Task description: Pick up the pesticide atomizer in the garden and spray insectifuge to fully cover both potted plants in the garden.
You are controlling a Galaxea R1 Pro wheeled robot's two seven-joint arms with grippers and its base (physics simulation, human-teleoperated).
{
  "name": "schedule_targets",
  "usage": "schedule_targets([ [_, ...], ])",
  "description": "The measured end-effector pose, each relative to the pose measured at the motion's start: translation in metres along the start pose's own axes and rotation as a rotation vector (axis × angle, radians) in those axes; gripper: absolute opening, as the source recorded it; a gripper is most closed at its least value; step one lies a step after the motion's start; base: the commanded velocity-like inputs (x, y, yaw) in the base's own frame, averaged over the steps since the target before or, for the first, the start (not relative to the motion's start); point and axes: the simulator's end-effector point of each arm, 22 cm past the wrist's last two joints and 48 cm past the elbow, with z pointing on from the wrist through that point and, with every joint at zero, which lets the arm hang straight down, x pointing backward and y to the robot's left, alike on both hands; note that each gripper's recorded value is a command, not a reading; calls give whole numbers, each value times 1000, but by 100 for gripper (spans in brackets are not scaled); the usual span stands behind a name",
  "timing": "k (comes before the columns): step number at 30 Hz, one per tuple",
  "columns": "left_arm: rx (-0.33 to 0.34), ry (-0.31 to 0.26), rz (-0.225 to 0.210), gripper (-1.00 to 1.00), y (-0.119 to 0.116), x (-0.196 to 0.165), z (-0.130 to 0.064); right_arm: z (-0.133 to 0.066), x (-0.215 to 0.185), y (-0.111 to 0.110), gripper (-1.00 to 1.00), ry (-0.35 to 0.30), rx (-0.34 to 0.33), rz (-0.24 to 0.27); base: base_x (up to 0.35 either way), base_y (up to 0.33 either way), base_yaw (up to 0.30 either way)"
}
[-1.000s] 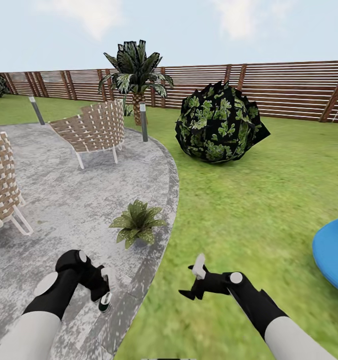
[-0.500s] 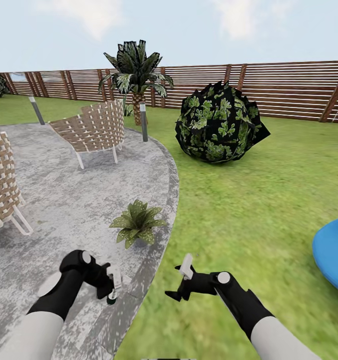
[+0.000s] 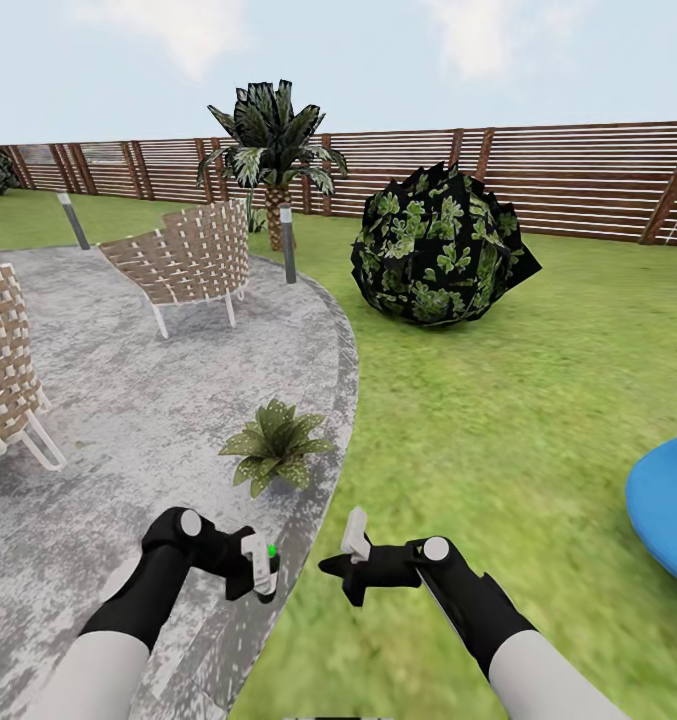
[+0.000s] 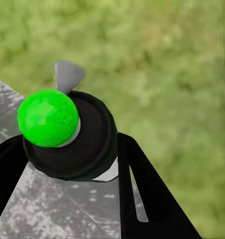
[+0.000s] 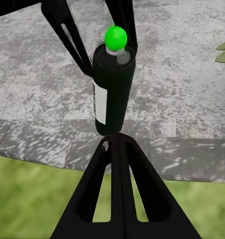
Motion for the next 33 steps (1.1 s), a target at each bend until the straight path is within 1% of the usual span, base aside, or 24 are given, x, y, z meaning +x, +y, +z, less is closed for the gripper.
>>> schedule_targets([
  [3,49,-14,18,-100,-16,-4,12,0,0,0,-100,1,0,-1,0,0,0],
  [9,103,-26,32,-100,-34,-15,28,-1,2,-1,-100,4,1,-1,0,0,0],
  [16,118,-45,38,-100,-41,-29,34,-1,1,-1,-100,4,2,-1,0,0,0],
  [33,132,-81,44,-100,-47,-49,38,-1,1,-1,-100,2,3,-2,0,0,0],
])
